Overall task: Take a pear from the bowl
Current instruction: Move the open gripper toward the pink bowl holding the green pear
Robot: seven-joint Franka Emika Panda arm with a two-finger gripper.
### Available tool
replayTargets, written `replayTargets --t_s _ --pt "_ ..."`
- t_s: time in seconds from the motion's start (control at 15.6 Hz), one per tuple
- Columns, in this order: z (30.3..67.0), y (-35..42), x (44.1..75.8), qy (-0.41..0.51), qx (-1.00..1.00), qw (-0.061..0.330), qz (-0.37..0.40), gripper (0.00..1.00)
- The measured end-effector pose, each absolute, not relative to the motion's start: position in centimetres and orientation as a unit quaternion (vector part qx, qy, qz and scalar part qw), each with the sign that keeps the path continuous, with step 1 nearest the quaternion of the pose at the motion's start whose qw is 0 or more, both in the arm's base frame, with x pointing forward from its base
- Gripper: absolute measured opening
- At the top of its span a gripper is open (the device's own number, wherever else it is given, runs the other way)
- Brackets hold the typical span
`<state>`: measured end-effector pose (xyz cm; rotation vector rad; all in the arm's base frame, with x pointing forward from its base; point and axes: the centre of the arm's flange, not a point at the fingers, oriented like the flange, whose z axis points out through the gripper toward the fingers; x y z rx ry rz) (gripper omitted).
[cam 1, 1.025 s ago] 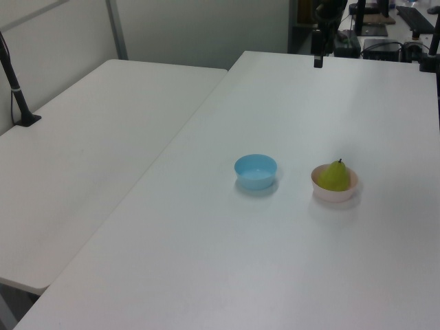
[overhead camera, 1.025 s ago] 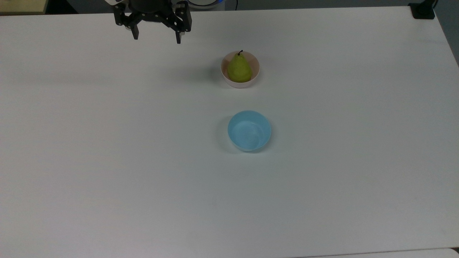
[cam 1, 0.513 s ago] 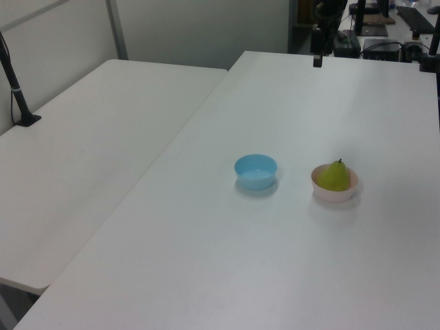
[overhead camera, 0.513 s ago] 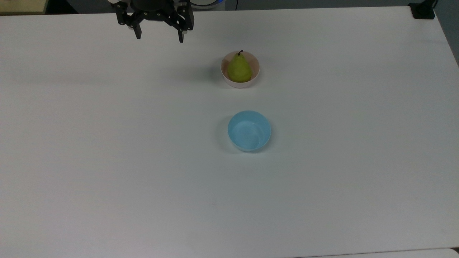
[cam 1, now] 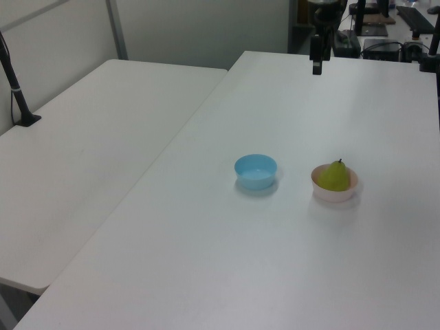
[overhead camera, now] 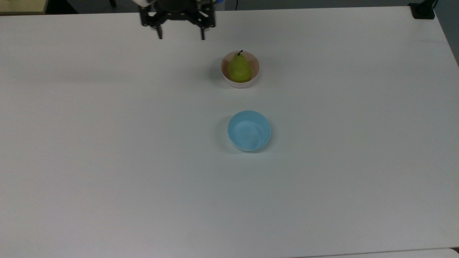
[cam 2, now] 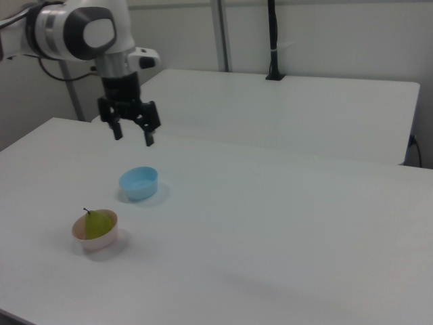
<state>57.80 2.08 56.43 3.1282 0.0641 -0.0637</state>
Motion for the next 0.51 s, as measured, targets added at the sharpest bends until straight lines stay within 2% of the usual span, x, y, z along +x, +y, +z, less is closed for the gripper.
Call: replayTargets --t_s 0.32,0.51 --pt "54.6 10.2 56.1 0.091 0.994 0.011 -0.066 1.00" --pt "50.2 13.7 55.2 0.130 0.985 0.020 -0.111 1.00"
